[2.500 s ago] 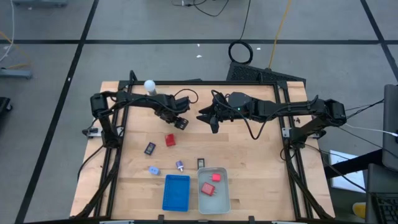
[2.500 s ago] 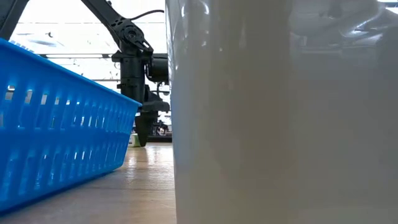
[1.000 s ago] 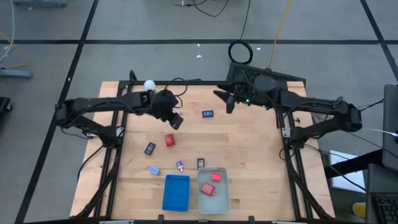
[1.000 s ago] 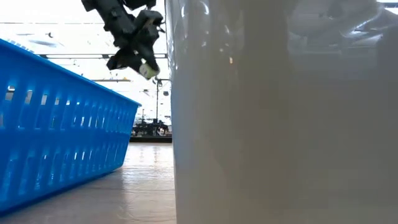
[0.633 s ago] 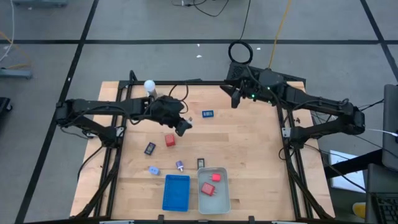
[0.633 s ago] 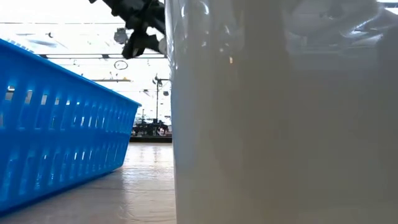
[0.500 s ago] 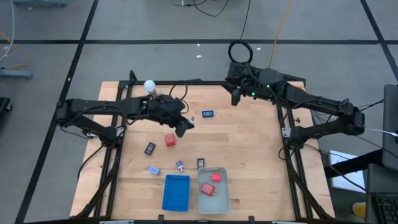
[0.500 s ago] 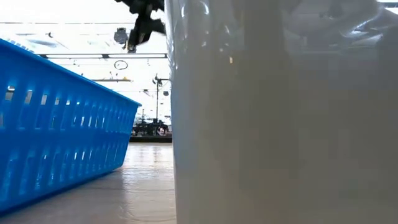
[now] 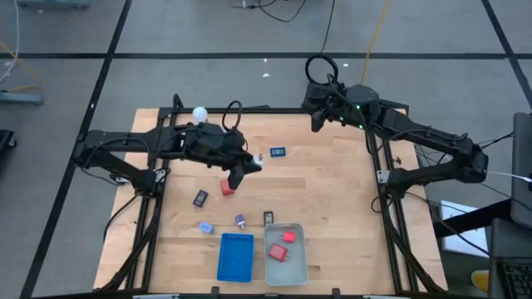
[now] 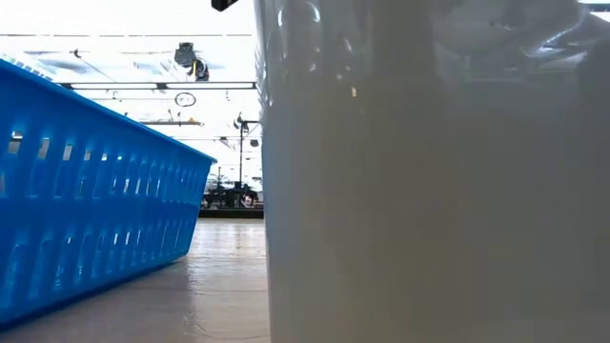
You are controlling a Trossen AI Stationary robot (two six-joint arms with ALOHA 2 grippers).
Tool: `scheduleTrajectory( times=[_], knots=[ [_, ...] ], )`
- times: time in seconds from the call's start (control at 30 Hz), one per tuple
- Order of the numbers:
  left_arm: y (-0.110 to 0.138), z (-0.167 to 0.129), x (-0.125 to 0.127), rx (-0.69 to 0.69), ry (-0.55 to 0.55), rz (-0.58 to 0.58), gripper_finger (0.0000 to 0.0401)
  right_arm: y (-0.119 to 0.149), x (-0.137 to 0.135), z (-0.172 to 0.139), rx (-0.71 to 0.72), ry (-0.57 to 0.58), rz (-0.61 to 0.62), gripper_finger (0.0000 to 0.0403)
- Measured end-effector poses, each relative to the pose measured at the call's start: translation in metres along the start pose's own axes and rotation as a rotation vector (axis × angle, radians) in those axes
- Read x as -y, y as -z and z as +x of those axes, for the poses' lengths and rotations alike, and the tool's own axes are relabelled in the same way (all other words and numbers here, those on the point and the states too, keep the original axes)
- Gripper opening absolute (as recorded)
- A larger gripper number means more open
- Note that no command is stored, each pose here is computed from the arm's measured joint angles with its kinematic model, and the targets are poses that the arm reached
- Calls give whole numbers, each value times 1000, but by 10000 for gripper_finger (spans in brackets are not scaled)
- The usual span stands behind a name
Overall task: Pick & Place Office items
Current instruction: Put the green charger adapter into the gray bin
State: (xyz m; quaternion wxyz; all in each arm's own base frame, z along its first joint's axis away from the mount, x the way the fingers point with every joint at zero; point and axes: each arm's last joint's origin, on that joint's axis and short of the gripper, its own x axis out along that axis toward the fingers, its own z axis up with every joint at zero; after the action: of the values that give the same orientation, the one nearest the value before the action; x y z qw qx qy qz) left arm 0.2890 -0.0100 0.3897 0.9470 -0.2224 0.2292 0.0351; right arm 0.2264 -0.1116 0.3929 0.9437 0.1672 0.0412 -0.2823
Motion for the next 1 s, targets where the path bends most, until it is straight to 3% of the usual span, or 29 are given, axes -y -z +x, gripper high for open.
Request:
scheduleTrajectory(
  times=[0.3,0.67,1.0],
  knots=[
    [7,12,33,49,131,137,129,6,14,0,-89,71,-17,171],
    [29,61,57,13,231,165,129,12,16,-1,-148,88,-35,171],
    [75,109,80,-116,262,168,129,9,28,-3,-158,138,-74,171]
  ],
)
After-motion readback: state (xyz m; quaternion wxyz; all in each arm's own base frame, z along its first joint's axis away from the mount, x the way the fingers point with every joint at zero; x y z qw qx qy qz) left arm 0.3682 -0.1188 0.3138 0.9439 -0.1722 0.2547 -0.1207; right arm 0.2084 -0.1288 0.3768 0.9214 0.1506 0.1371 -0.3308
